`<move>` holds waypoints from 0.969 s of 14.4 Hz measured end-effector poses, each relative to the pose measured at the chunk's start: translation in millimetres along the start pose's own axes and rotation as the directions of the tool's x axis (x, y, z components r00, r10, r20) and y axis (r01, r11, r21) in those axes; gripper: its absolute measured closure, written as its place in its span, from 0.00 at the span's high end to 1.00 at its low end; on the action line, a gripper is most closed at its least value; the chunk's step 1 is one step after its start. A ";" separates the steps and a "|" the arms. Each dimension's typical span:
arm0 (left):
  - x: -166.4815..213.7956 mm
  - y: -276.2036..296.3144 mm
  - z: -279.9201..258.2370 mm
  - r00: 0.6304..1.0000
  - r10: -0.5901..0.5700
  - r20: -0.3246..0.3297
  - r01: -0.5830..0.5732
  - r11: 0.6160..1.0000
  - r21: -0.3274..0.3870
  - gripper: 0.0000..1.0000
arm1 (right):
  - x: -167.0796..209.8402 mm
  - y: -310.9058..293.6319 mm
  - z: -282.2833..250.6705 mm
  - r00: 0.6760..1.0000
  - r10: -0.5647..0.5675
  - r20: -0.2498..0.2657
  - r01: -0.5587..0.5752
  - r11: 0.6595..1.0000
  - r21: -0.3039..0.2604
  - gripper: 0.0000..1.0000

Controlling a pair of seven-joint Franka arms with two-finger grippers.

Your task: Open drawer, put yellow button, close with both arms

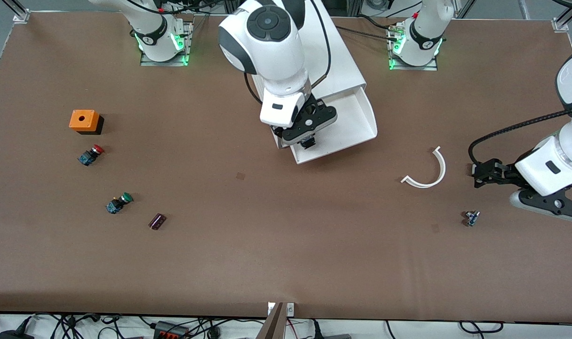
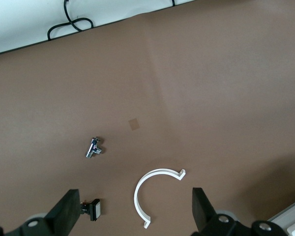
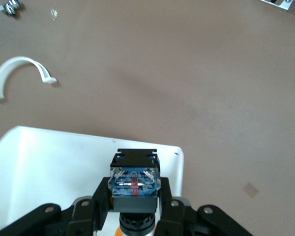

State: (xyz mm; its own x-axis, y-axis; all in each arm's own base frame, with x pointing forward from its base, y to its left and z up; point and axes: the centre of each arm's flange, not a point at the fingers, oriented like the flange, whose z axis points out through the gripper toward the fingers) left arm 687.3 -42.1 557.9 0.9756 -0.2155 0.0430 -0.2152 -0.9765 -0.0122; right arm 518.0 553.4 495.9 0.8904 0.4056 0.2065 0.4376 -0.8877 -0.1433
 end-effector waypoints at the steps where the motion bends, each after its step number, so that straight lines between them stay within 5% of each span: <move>1: -0.8 -2.0 -1.8 0.999 -0.038 -0.003 0.038 0.999 0.001 1.00 | -1.8 -7.4 1.1 1.000 0.017 -0.006 -0.017 1.000 0.005 0.43; 14: -3.5 -6.9 -8.1 0.993 -0.119 -0.011 0.119 0.993 -0.001 1.00 | -25.2 -51.7 83.2 0.993 0.084 0.083 -0.086 0.996 0.012 0.43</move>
State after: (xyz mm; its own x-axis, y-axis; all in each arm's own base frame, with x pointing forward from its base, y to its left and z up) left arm 685.0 -34.6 565.9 0.9937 -0.0979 0.0551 -0.0978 -0.9952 -0.0057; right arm 483.4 607.2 417.6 0.9315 0.3459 0.1124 0.3611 -0.9165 -0.1719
